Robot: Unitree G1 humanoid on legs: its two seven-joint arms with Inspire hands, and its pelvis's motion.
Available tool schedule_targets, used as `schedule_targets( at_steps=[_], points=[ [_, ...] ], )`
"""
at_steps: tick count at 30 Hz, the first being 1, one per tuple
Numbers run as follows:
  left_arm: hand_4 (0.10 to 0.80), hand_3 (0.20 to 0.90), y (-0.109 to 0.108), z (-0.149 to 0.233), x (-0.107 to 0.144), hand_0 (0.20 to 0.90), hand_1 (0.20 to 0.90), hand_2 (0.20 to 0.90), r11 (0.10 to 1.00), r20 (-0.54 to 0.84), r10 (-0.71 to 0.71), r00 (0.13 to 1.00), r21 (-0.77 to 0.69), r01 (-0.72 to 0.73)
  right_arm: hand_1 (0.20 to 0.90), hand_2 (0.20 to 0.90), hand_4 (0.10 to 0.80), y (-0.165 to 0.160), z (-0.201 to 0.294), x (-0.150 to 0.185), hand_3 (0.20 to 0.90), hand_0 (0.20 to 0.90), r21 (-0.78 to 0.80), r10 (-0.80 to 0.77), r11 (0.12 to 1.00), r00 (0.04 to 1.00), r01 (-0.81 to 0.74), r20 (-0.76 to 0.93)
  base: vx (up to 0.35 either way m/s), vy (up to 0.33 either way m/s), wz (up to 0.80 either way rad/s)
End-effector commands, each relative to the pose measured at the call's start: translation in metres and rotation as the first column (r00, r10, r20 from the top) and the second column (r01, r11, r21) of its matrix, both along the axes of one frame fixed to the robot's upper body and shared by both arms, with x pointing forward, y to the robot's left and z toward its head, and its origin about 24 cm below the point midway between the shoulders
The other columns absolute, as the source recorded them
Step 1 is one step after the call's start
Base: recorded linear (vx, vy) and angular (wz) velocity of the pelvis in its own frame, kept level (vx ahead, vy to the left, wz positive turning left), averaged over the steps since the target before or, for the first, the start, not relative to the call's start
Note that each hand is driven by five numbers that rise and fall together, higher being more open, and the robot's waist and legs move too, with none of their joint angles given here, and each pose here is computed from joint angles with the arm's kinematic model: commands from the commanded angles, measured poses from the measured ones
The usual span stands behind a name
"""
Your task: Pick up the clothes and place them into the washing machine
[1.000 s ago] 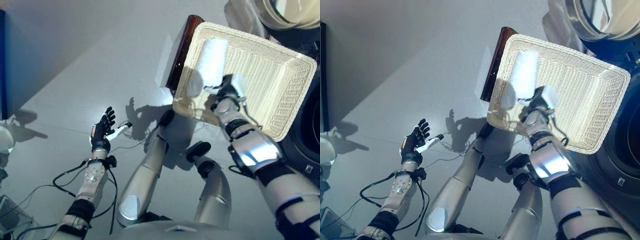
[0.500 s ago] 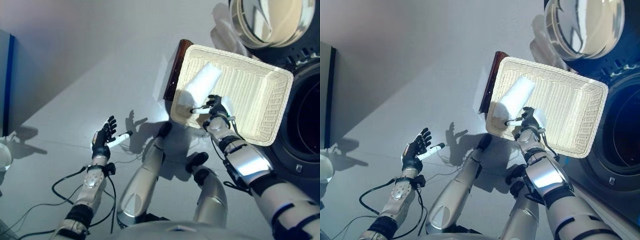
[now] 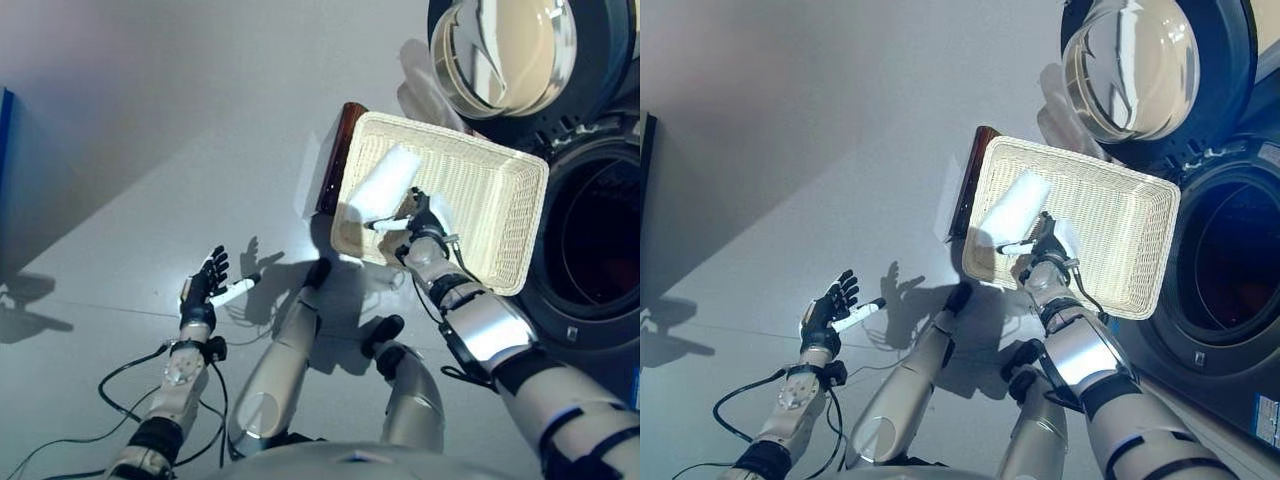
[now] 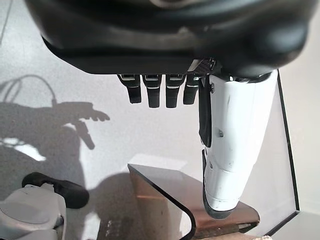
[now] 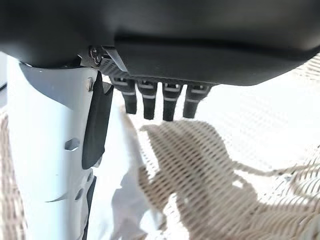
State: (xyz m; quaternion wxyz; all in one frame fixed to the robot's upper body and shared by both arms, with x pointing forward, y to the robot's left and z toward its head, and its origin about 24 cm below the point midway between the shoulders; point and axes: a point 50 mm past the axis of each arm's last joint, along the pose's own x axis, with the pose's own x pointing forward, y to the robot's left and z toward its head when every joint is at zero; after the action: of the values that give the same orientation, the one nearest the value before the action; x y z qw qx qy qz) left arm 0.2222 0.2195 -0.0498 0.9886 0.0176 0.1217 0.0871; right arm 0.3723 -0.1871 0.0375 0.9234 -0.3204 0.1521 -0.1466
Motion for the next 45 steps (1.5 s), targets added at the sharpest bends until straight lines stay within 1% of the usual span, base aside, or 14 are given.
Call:
schedule_targets(
  at_steps=[1, 5, 12, 15, 17, 20, 21, 22, 23, 24, 29, 34, 41, 45],
  points=[
    [0.800, 0.900, 0.035, 0.016, -0.005, 0.900, 0.900, 0.900, 0.993, 0.074, 0.081, 0.994, 0.081, -0.087, 0.900, 0.900, 0.800, 0.005, 0.046, 0.021, 0.900, 0.900, 0.046, -0.005, 0.999, 0.976, -0.006, 0.220, 0.038, 0.002, 0.06],
    [0.800, 0.900, 0.039, 0.021, 0.000, 0.900, 0.900, 0.900, 0.991, 0.100, 0.101, 0.990, 0.079, -0.109, 0.900, 0.900, 0.800, -0.001, 0.062, 0.026, 0.900, 0.900, 0.083, -0.079, 0.995, 0.963, 0.059, 0.257, 0.028, 0.012, 0.09],
    [0.800, 0.900, 0.025, 0.044, 0.015, 0.900, 0.900, 0.900, 0.997, 0.212, 0.042, 0.976, 0.055, -0.055, 0.900, 0.900, 0.800, -0.041, 0.104, 0.032, 0.900, 0.900, 0.045, -0.210, 0.977, 0.922, 0.206, 0.325, -0.009, 0.043, 0.14],
    [0.800, 0.900, 0.021, 0.049, 0.020, 0.900, 0.900, 0.900, 0.997, 0.240, 0.029, 0.970, 0.062, -0.045, 0.900, 0.900, 0.800, -0.051, 0.119, 0.033, 0.900, 0.900, 0.005, -0.220, 0.973, 0.912, 0.233, 0.347, -0.017, 0.059, 0.33],
    [0.800, 0.900, 0.016, 0.057, 0.023, 0.900, 0.900, 0.900, 0.998, 0.277, 0.033, 0.960, 0.042, -0.046, 0.900, 0.900, 0.800, -0.050, 0.129, 0.036, 0.900, 0.900, -0.044, -0.201, 0.972, 0.913, 0.231, 0.356, -0.029, 0.049, 0.28],
    [0.800, 0.900, 0.013, 0.055, 0.022, 0.900, 0.900, 0.900, 0.999, 0.277, 0.033, 0.960, 0.033, -0.043, 0.900, 0.900, 0.800, -0.050, 0.130, 0.036, 0.900, 0.900, -0.067, -0.196, 0.970, 0.917, 0.233, 0.347, -0.014, 0.021, 0.10],
    [0.800, 0.900, 0.011, 0.055, 0.023, 0.900, 0.900, 0.900, 0.999, 0.277, 0.028, 0.960, 0.029, -0.037, 0.620, 0.620, 0.600, -0.051, 0.131, 0.036, 0.620, 0.620, -0.071, -0.198, 0.969, 0.917, 0.236, 0.347, -0.020, 0.012, -0.06],
    [0.800, 0.900, 0.008, 0.055, 0.022, 0.900, 0.900, 0.900, 0.999, 0.277, 0.021, 0.961, 0.027, -0.030, 0.480, 0.480, 0.500, -0.052, 0.132, 0.036, 0.480, 0.480, -0.081, -0.196, 0.968, 0.919, 0.237, 0.343, -0.023, 0.021, -0.07],
    [0.800, 0.900, 0.005, 0.056, 0.022, 0.900, 0.900, 0.900, 1.000, 0.283, 0.009, 0.959, 0.022, -0.016, 0.274, 0.274, 0.353, -0.054, 0.132, 0.035, 0.274, 0.274, -0.085, -0.201, 0.966, 0.919, 0.243, 0.340, -0.026, 0.033, -0.08],
    [0.800, 0.900, 0.003, 0.055, 0.022, 0.900, 0.900, 0.900, 1.000, 0.281, 0.007, 0.960, 0.021, -0.013, 0.200, 0.200, 0.300, -0.054, 0.132, 0.035, 0.200, 0.200, -0.088, -0.205, 0.965, 0.919, 0.247, 0.338, -0.026, 0.040, -0.03],
    [0.800, 0.900, 0.003, 0.052, 0.019, 0.900, 0.900, 0.900, 1.000, 0.271, -0.001, 0.962, 0.025, -0.006, 0.200, 0.200, 0.300, -0.062, 0.132, 0.033, 0.200, 0.200, -0.128, -0.209, 0.957, 0.923, 0.261, 0.323, -0.032, 0.041, -0.03],
    [0.800, 0.900, -0.002, 0.045, 0.015, 0.900, 0.900, 0.900, 0.999, 0.241, -0.034, 0.970, 0.032, 0.027, 0.200, 0.200, 0.300, -0.082, 0.120, 0.024, 0.200, 0.200, -0.167, -0.248, 0.938, 0.925, 0.303, 0.286, -0.021, 0.017, -0.02],
    [0.800, 0.900, -0.007, 0.035, 0.009, 0.900, 0.900, 0.900, 0.997, 0.189, -0.068, 0.980, 0.039, 0.062, 0.200, 0.200, 0.300, -0.116, 0.087, 0.002, 0.200, 0.200, -0.273, -0.300, 0.899, 0.935, 0.343, 0.189, -0.019, 0.005, -0.06],
    [0.800, 0.900, -0.010, 0.027, 0.003, 0.900, 0.900, 0.900, 0.996, 0.149, -0.089, 0.985, 0.043, 0.084, 0.200, 0.200, 0.300, -0.130, 0.072, -0.011, 0.200, 0.200, -0.266, -0.354, 0.884, 0.922, 0.384, 0.157, -0.014, -0.010, -0.11]
  ],
)
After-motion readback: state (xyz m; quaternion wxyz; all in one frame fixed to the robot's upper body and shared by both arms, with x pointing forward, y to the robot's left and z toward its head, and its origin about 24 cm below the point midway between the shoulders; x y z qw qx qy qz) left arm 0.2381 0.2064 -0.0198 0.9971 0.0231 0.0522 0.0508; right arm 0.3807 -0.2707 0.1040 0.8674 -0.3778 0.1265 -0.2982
